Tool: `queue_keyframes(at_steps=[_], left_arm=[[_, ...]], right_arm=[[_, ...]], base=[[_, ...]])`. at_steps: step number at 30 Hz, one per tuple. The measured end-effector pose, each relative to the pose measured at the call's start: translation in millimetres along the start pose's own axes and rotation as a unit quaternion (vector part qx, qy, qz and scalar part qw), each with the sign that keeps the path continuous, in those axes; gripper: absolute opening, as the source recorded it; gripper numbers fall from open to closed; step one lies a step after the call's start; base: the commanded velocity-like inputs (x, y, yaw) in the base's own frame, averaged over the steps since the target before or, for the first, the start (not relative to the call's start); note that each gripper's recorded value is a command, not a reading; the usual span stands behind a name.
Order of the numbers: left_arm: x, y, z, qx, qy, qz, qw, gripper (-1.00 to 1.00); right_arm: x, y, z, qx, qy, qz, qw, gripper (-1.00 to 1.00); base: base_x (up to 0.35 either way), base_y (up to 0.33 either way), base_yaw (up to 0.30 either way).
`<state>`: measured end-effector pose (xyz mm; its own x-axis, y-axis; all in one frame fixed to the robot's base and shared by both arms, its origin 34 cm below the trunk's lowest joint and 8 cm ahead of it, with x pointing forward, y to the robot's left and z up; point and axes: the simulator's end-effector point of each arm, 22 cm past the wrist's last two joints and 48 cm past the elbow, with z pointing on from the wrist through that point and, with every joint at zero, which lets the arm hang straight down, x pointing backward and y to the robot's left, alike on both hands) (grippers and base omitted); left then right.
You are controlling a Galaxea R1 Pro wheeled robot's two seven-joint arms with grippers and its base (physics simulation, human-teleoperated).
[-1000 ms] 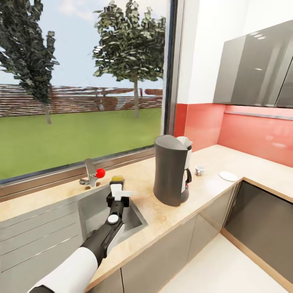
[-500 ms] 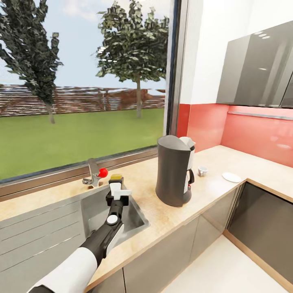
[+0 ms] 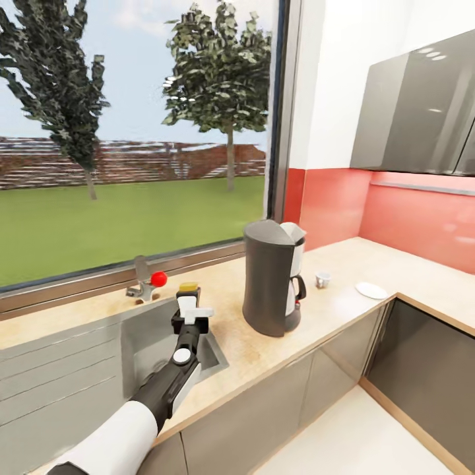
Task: Set up a coffee station on the kitchen countertop: keep the coffee maker on the countertop, move the bottle of coffee from the kitchen shelf to the counter next to the coffee maker, place a paper coffee filter on top of the coffee maker, put the saucer next to the coffee maker with the coffee cup on the saucer, and place the electric kettle next to the coffee maker.
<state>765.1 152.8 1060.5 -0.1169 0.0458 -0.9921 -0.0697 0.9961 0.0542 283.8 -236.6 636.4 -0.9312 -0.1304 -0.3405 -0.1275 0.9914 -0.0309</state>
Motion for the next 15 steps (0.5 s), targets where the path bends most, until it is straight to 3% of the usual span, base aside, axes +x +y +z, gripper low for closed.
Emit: queue_keyframes(at_steps=[6,15], left_arm=[[-0.8,-0.6,-0.3,0.001,-0.001,0.001,1.0,-1.0],[-1.8,-1.8,-0.5,0.002,-0.002,0.001,1.0,-1.0]], right_arm=[[0.0,0.3,-0.2,0.0,0.0,0.0,1.0,1.0],[0.2,0.3,-0.1,0.0,0.0,0.001,1.0,1.0]], base=[[0.219,-0.188,0.203],[0.118,-0.034,0.012]])
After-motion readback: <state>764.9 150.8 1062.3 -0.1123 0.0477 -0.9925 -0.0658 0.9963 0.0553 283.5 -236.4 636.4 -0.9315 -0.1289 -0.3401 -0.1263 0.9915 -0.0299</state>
